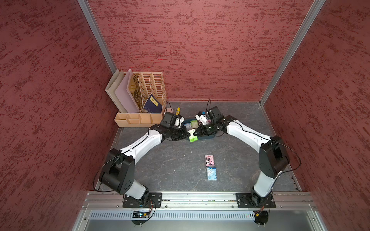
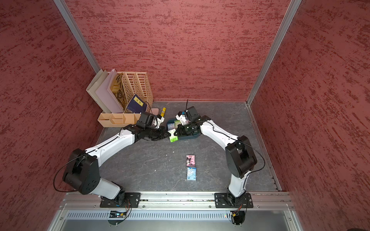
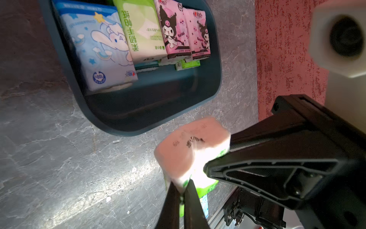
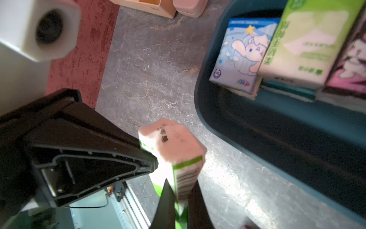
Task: Put the pocket tissues into the storage box
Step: Pick up the pocket tissues from the center of the board, then place the pocket tissues in the storage box.
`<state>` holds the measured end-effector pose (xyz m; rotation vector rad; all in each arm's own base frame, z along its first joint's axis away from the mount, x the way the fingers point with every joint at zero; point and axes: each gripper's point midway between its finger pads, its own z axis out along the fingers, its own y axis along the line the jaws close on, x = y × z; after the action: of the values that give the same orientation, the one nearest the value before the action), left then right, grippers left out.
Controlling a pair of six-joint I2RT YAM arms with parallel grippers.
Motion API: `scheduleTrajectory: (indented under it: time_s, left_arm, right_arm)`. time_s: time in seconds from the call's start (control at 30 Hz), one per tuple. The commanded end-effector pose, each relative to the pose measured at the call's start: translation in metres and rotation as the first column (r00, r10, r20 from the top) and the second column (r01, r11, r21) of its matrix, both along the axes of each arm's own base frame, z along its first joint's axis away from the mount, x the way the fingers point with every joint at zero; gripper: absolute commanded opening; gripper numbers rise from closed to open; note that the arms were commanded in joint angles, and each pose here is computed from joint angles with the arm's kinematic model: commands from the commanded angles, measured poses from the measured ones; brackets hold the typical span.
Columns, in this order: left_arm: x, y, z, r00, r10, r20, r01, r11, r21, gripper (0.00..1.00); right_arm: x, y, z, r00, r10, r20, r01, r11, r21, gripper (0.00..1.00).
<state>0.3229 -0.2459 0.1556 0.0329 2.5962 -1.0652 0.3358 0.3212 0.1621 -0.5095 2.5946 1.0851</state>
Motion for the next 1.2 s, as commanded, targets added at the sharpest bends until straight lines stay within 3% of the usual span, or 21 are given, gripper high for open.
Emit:
scheduleTrajectory:
  time_s: [0.0, 0.07, 0.13, 0.3, 0.57, 0.67, 0.93, 1.17]
  left_arm:
    - [-0.001, -0.002, 0.013, 0.998, -0.022, 0.051, 0.023, 0.999, -0.025, 0.30]
    - [0.000, -0.001, 0.015, 0.998, -0.019, 0.058, 0.020, 1.000, -0.024, 0.53]
    - [0.000, -0.001, 0.019, 0.997, -0.018, 0.069, 0.020, 0.999, -0.027, 0.99]
    - [0.006, 0.009, 0.036, 0.991, 0.011, 0.132, -0.007, 0.999, -0.031, 1.00]
    - [0.016, 0.029, 0.041, 0.987, 0.050, 0.153, -0.045, 0.998, -0.033, 1.00]
    - [0.016, 0.034, 0.040, 0.986, 0.062, 0.152, -0.058, 0.998, -0.034, 1.00]
    - [0.012, 0.046, 0.039, 0.986, 0.077, 0.148, -0.074, 0.997, -0.022, 1.00]
    - [0.012, 0.056, 0.035, 0.982, 0.117, 0.151, -0.115, 0.993, -0.021, 1.00]
  right_arm:
    - [0.007, 0.008, 0.006, 1.000, -0.004, 0.027, 0.003, 1.000, 0.026, 0.00]
    - [0.009, 0.007, 0.005, 1.000, -0.010, 0.029, 0.009, 1.000, 0.019, 0.00]
    - [0.012, 0.003, 0.006, 0.999, -0.032, 0.032, 0.032, 0.999, -0.001, 0.00]
    - [0.023, -0.017, 0.014, 0.994, -0.003, 0.108, 0.017, 0.991, -0.135, 0.00]
    - [0.058, -0.074, 0.034, 0.961, 0.180, 0.211, -0.082, 0.910, -0.405, 0.00]
    - [0.065, -0.082, 0.037, 0.944, 0.244, 0.223, -0.139, 0.905, -0.403, 0.00]
    - [0.078, -0.085, 0.019, 0.846, 0.480, 0.231, -0.317, 0.802, -0.506, 0.00]
    - [0.088, -0.072, 0.000, 0.778, 0.564, 0.277, -0.387, 0.777, -0.497, 0.00]
